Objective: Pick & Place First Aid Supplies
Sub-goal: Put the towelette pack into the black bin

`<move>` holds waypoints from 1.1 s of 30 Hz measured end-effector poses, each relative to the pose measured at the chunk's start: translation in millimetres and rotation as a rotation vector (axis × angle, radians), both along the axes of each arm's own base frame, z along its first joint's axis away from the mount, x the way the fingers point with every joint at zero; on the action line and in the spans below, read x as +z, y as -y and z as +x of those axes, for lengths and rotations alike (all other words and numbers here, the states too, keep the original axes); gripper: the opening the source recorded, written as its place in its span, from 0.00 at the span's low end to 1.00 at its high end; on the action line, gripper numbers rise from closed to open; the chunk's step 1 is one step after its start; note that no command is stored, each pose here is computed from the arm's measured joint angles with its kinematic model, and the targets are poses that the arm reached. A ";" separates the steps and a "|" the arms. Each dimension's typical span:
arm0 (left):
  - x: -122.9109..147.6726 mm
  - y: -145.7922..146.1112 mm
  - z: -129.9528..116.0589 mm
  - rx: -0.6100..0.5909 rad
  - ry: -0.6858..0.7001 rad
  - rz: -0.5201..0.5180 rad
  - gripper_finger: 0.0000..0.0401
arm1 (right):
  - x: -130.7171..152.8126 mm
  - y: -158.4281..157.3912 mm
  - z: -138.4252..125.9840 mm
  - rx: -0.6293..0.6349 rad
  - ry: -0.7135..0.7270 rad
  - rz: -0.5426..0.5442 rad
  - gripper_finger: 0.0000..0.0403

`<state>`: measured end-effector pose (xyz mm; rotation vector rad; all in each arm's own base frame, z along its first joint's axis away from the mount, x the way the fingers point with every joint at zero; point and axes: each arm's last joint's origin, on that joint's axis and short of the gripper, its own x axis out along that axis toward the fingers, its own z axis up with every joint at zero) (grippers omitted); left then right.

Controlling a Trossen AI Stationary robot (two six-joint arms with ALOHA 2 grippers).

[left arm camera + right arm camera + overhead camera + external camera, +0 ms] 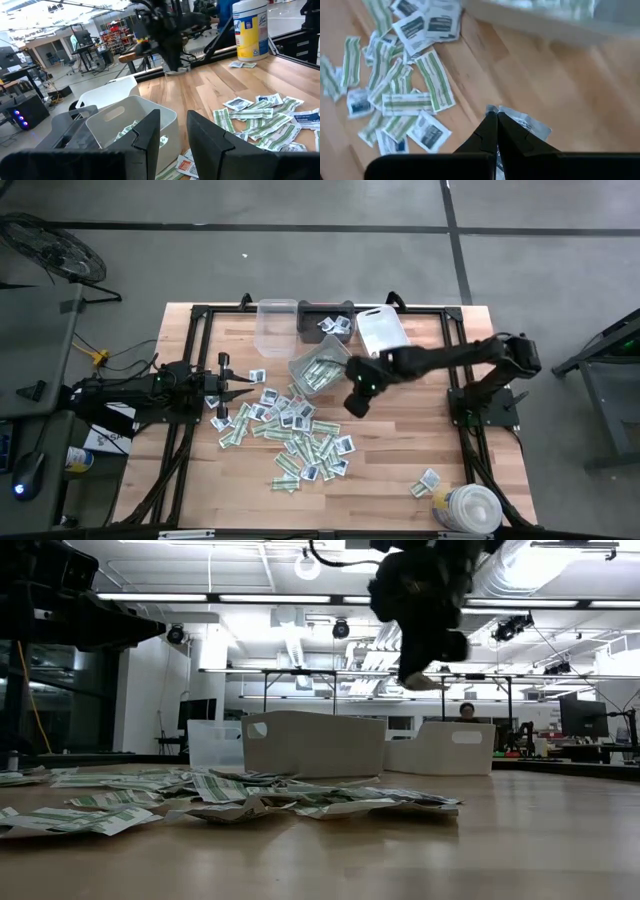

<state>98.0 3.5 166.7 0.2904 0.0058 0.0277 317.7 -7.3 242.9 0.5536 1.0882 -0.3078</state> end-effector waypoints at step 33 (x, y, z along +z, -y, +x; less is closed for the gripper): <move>0.0 0.0 0.0 0.002 0.000 0.000 0.24 | 7.9 179.6 79.5 0.332 -0.124 -0.677 0.00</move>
